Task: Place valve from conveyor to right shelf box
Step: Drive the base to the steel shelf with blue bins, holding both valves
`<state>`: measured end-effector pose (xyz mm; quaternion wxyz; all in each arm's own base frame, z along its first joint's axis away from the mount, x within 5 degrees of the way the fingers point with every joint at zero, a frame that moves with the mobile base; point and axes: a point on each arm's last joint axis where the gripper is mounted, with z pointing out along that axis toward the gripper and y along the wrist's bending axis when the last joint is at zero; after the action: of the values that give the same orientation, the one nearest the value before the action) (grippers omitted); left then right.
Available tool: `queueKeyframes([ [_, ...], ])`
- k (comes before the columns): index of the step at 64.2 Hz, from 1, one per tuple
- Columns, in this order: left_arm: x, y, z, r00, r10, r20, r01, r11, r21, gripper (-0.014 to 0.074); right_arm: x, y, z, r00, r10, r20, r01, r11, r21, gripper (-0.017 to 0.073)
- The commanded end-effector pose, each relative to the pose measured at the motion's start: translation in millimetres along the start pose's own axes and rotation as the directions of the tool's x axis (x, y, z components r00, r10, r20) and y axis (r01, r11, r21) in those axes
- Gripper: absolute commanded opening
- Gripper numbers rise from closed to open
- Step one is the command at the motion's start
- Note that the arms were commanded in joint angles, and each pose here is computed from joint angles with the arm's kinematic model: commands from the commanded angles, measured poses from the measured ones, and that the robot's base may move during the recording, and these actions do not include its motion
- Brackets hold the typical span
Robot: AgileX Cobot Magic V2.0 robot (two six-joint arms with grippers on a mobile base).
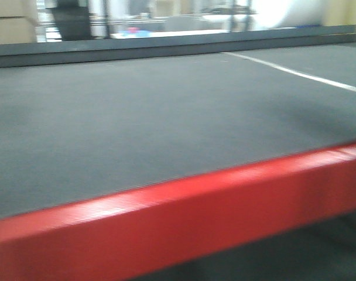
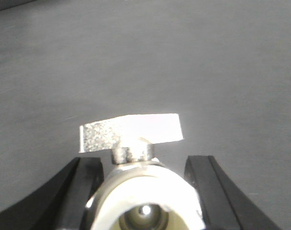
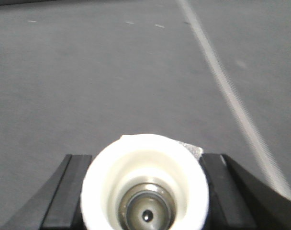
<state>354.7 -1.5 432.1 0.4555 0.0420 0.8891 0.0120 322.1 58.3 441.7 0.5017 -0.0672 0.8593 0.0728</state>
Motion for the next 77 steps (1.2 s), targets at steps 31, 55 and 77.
queueKeyframes([
  [31,-9.3,-2.3,-10.7,0.997,-0.012,0.075,0.012,1.000,0.009,-0.0111,-12.9,-0.3,-12.6,0.995,-0.012,0.103,0.011,1.000,0.009,-0.0153],
  [55,-9.3,-2.3,-10.7,0.997,-0.012,0.075,0.012,1.000,0.009,-0.0111,-12.9,-0.3,-12.6,0.995,-0.012,0.103,0.011,1.000,0.009,-0.0153],
  [77,-9.3,-2.3,-10.7,0.997,-0.012,0.075,0.012,1.000,0.009,-0.0111,-12.9,-0.3,-12.6,0.995,-0.012,0.103,0.011,1.000,0.009,-0.0153],
])
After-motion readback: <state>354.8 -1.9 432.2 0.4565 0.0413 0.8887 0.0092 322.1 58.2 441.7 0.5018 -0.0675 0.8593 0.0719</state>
